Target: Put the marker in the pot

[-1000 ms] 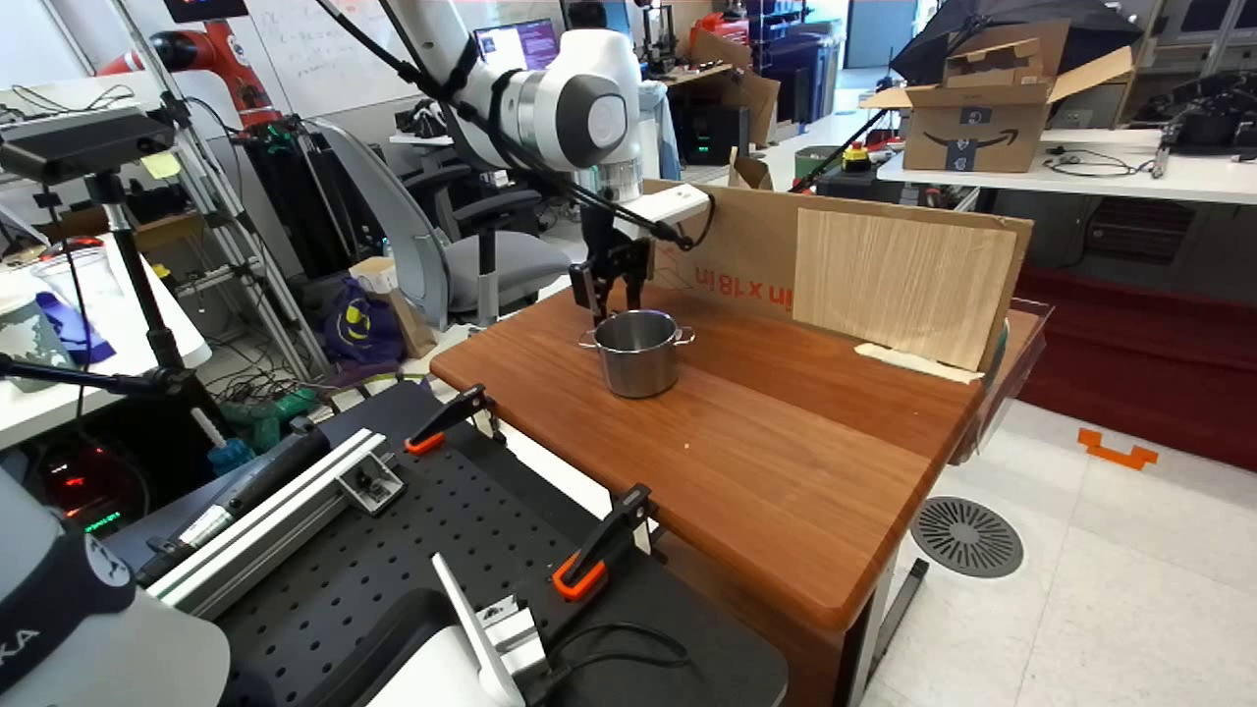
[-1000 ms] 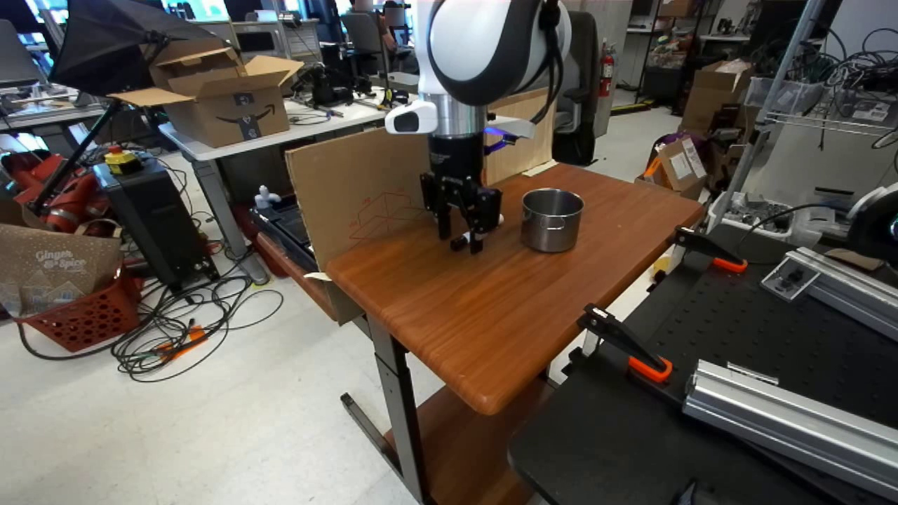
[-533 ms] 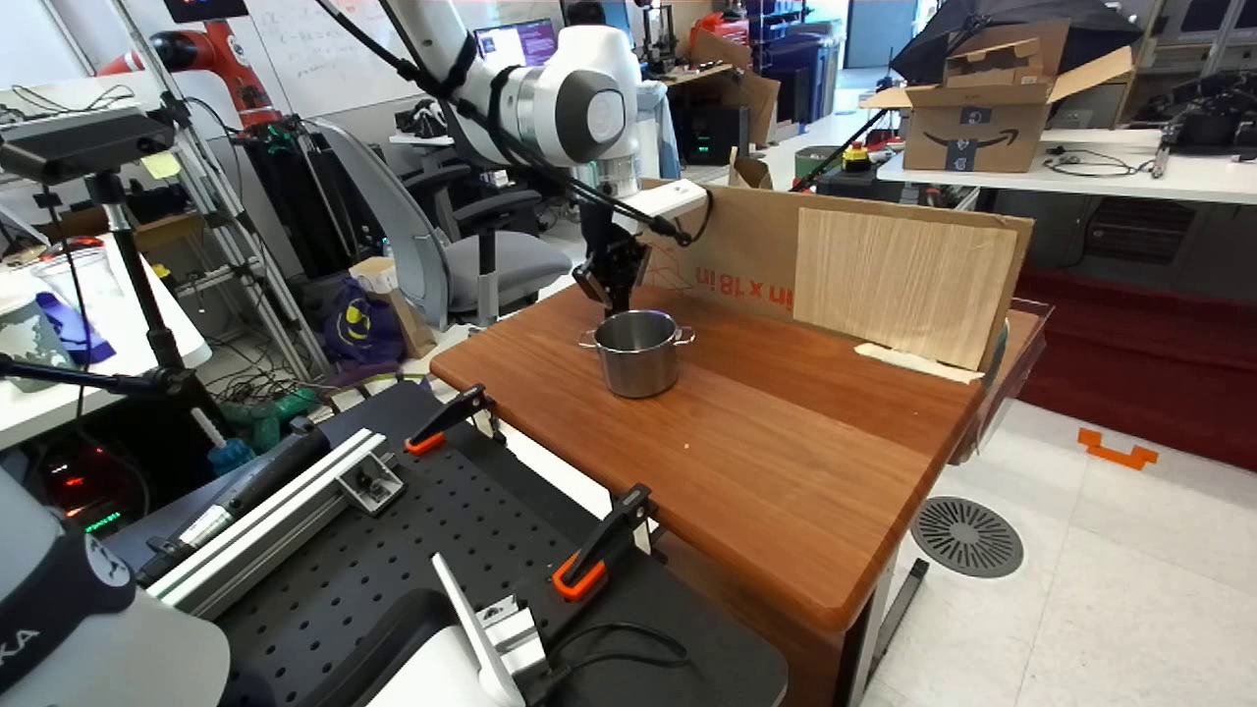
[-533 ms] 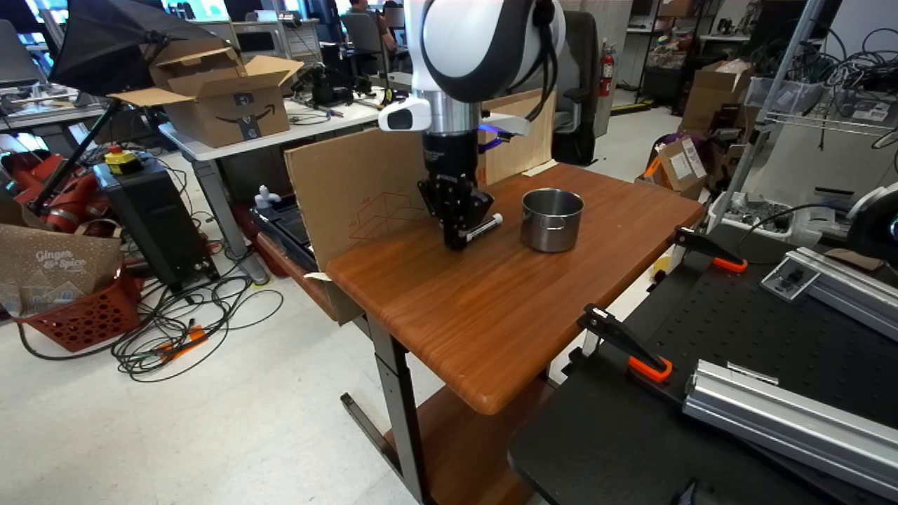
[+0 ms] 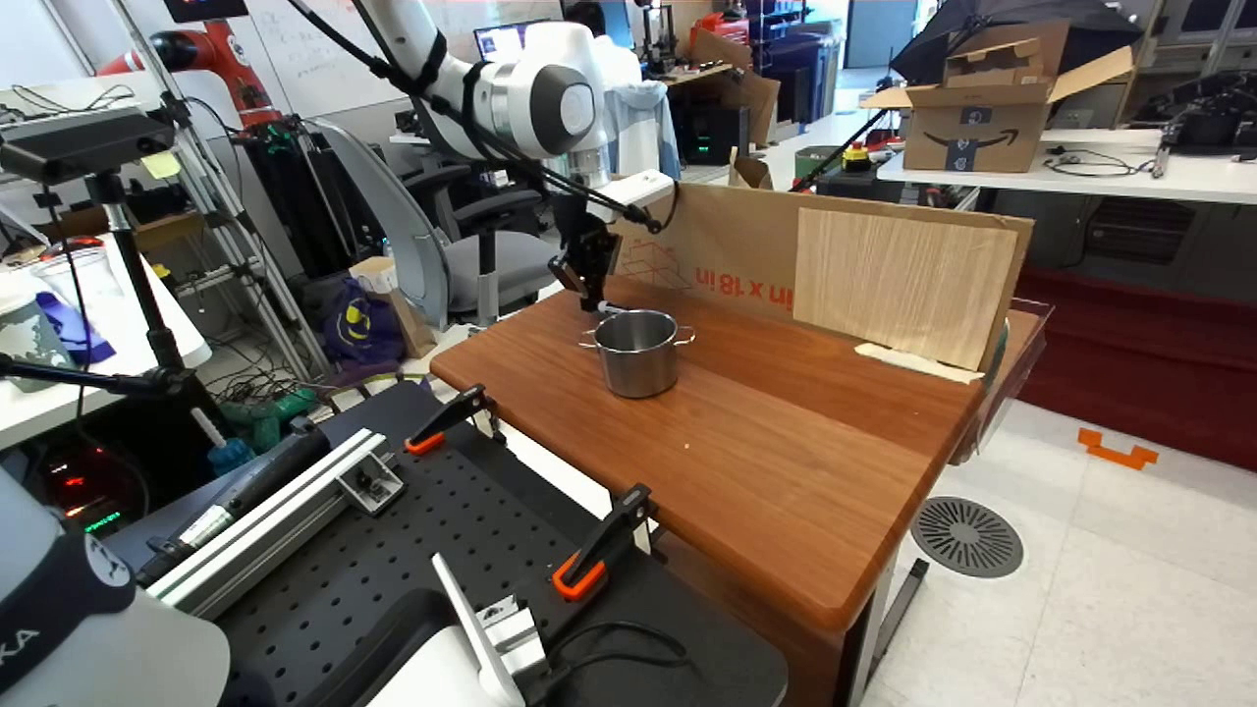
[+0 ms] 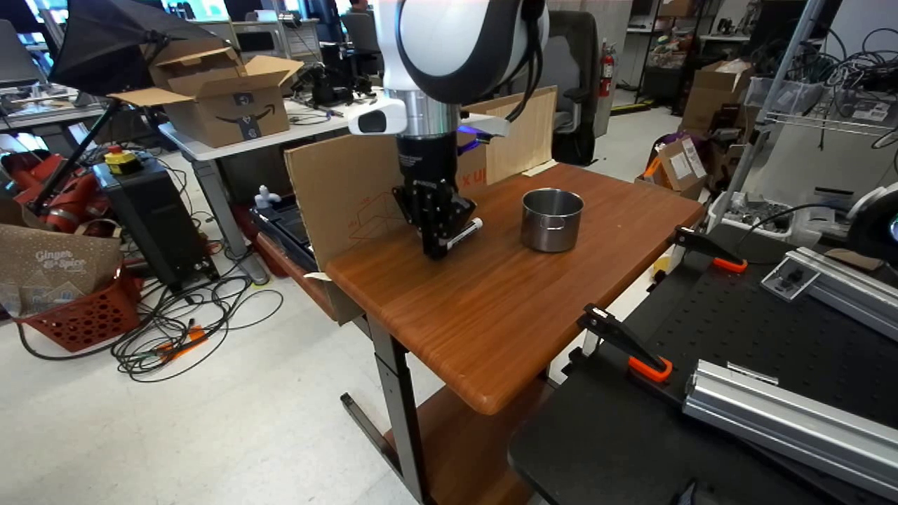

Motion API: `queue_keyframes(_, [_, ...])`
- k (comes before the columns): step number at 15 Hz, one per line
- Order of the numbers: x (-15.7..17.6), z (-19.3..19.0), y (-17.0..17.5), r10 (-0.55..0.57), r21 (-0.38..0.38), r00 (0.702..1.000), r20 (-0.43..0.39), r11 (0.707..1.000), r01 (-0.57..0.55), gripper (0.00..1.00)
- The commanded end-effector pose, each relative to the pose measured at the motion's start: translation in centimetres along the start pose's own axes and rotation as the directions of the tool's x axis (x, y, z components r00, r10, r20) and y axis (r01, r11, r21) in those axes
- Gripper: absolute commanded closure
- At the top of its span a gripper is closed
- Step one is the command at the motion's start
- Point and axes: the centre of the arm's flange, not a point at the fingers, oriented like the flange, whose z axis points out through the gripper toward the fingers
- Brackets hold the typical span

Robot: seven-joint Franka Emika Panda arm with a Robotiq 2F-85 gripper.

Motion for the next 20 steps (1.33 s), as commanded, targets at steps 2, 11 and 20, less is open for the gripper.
queue_keyframes(2, [2.1,-3.7,-1.1,-0.13,-0.067,0.991,-0.03,0.99,0.128,0.95])
queue_keyframes(11, [4.4,-9.4,-5.0,-0.376,-0.371,0.914,-0.154,0.879,0.299,0.95])
queue_keyframes(20, [1.8,-9.7,-8.4,-0.395,-0.458,0.845,-0.361,0.864,0.209,0.95])
